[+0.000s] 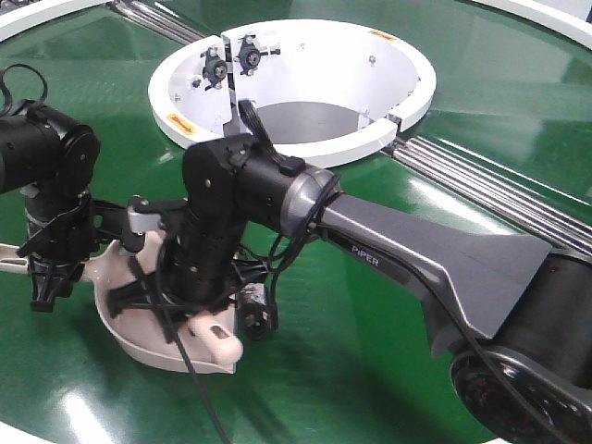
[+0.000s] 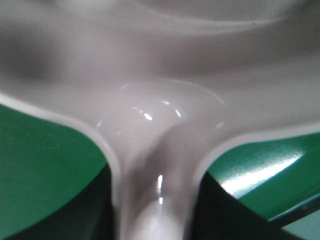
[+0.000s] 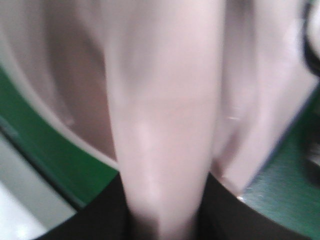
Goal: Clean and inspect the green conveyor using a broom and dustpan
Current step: 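Sweep the black cable into the dustpan with the right-held brush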
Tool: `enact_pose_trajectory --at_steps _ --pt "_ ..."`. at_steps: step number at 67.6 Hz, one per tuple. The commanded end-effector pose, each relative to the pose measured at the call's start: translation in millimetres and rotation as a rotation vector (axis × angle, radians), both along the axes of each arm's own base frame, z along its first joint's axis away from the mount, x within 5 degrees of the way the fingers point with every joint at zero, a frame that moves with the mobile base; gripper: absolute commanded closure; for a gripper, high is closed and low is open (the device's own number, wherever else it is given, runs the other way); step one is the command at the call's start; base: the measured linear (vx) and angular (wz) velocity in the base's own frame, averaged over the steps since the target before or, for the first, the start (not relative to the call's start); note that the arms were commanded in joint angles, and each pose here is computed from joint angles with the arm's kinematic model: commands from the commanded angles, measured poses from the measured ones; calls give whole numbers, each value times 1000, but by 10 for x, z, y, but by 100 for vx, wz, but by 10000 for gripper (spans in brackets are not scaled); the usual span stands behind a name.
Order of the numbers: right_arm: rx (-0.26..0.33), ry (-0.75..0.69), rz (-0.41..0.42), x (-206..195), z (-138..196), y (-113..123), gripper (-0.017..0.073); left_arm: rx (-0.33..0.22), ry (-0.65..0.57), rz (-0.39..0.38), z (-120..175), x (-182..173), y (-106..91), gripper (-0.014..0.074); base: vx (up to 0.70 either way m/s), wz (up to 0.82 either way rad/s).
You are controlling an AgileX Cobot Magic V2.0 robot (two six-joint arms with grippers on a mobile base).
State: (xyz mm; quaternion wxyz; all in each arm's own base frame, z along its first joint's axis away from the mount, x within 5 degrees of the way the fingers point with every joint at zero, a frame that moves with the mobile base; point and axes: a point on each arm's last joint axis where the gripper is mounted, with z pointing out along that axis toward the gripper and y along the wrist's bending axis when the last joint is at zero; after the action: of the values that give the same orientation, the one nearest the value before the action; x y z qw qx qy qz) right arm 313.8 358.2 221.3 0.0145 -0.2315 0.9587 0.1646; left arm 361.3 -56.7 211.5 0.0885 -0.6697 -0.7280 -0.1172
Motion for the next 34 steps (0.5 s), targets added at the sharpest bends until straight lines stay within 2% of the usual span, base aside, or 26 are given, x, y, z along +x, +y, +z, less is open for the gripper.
enact_pose_trajectory --at_steps 1,8,17,27,34 --pt "85 -37 18 -53 501 -66 562 -5 -56 16 243 -34 -9 600 0 0" --pt "63 -76 13 -43 561 -115 562 -5 -56 16 243 -34 -9 600 0 0" --pt "1 -155 -32 10 643 -216 562 -5 -56 16 243 -34 -9 600 0 0" --pt "-43 -225 -118 102 774 -387 562 -5 -56 16 243 -34 -9 600 0 0" --pt "-68 -207 -176 142 765 -554 562 -5 -56 16 243 -34 -9 600 0 0"
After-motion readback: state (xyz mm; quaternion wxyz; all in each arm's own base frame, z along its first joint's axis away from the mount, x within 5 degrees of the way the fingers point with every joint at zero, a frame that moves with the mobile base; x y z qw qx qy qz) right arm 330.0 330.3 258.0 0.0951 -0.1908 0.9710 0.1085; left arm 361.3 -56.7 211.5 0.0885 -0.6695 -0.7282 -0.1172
